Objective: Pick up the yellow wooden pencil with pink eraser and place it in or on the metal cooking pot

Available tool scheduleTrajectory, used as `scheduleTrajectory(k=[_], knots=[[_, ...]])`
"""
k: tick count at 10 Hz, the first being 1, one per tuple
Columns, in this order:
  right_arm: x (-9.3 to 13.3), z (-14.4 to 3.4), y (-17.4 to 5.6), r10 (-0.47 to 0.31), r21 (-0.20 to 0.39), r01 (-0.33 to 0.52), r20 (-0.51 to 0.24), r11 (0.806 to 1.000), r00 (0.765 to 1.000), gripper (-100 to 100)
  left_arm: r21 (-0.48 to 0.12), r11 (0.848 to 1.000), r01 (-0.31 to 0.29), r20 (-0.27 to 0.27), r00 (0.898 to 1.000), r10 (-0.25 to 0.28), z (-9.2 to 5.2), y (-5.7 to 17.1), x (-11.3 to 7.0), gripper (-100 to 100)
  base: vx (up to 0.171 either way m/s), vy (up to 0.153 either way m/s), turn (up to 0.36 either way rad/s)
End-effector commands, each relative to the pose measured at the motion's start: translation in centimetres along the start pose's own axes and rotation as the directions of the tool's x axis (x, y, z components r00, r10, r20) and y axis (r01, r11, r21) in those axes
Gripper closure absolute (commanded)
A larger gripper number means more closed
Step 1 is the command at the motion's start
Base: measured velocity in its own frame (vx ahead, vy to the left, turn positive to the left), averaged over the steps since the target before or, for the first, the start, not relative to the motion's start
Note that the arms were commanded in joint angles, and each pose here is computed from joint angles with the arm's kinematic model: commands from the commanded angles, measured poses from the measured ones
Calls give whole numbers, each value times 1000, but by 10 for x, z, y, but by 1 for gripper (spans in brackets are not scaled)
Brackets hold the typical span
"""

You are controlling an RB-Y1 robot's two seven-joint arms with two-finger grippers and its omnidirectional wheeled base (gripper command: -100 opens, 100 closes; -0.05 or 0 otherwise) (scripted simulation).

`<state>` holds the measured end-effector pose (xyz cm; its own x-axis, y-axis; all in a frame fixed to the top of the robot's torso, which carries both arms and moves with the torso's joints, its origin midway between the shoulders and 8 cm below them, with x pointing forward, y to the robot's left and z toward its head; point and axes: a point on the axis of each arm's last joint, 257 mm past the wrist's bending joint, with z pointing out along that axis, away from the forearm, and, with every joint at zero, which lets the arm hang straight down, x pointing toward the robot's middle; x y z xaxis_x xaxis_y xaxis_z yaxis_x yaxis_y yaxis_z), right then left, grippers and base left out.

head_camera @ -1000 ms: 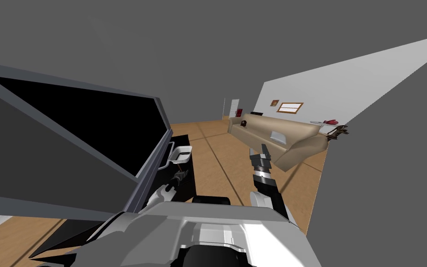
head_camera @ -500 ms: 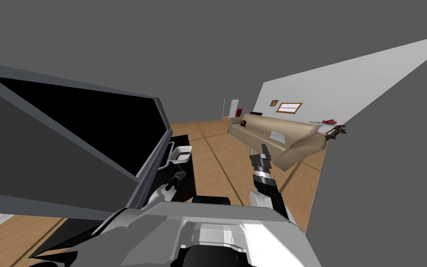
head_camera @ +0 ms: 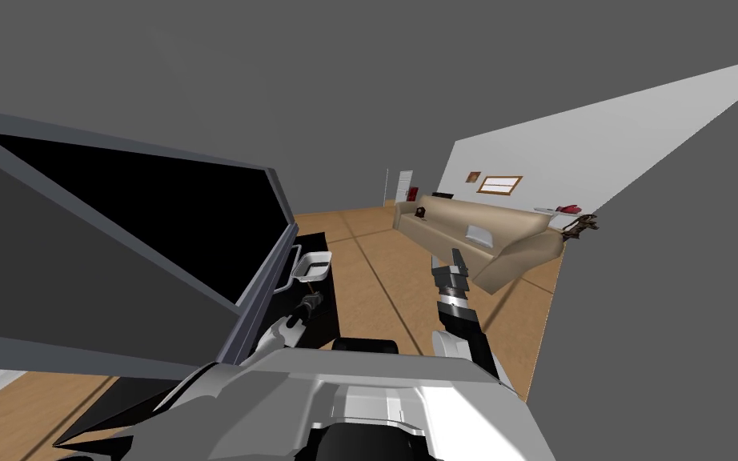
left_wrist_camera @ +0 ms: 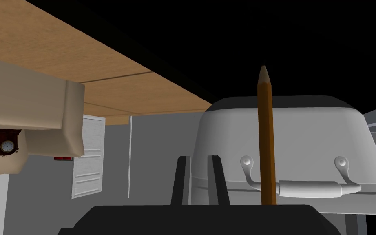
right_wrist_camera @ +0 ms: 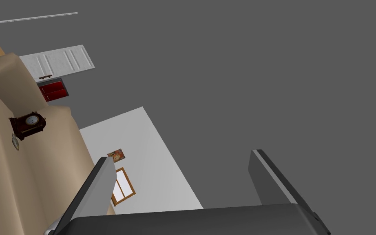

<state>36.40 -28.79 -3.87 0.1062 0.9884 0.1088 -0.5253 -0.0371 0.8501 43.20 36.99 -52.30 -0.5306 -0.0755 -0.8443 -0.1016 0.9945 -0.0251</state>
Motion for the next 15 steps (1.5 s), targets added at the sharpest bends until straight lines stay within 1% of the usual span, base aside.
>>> scheduleTrajectory(k=[1, 2, 3, 4, 5, 6, 7, 8, 9, 10, 11, 15], knots=[[0, 0, 0, 0, 0, 0, 0, 1000, 1000, 0, 6, 1000, -12, 17, 1000, 12, 5, 0, -11, -100, -62, 105, -28], [0, 0, 0, 0, 0, 0, 0, 1000, 1000, 0, 6, 1000, -12, 17, 1000, 12, 5, 0, -11, -100, -31, 79, -3], [0, 0, 0, 0, 0, 0, 0, 1000, 1000, 0, 21, 999, -37, 58, 998, 35, 11, -5, -33, -100, -55, 104, -31], [0, 0, 0, 0, 0, 0, 0, 1000, 1000, 0, 21, 999, -37, 58, 998, 35, 11, -5, -33, -100, -69, 111, -39], [0, 0, 0, 0, 0, 0, 0, 1000, 1000, 0, 34, 998, -59, 95, 994, 56, 16, -10, -53, -100, -98, 146, -32], [0, 0, 0, 0, 0, 0, 0, 1000, 1000, 0, 28, 999, -47, 77, 996, 45, 13, -10, -42, -100, -49, 75, -19], [0, 0, 0, 0, 0, 0, 0, 1000, 1000, 0, 29, 998, -50, 80, 996, 47, 13, -10, -44, 0, -8, 13, 1], [0, 0, 0, 0, 0, 0, 0, 1000, 1000, 0, 32, 998, -53, 77, 996, 51, 7, -12, -32, -100, 125, 11, 28], [0, 0, 0, 0, 0, 0, 0, 1000, 1000, 0, 33, 998, -55, 76, 996, 52, 5, -13, -26, -100, 187, 9, 30], [0, 0, 0, 0, 0, 0, 0, 1000, 1000, 0, 31, 998, -52, 75, 996, 50, 7, -12, -30, -100, 22, -20, 45], [0, 0, 0, 0, 0, 0, 0, 1000, 1000, 0, 32, 998, -54, 77, 996, 52, 6, -12, -30, 100, 0, 0, 0], [0, 0, 0, 0, 0, 0, 0, 1000, 1000, 0, 32, 998, -54, 77, 996, 51, 6, -12, -30, 100, 0, 0, 0]])
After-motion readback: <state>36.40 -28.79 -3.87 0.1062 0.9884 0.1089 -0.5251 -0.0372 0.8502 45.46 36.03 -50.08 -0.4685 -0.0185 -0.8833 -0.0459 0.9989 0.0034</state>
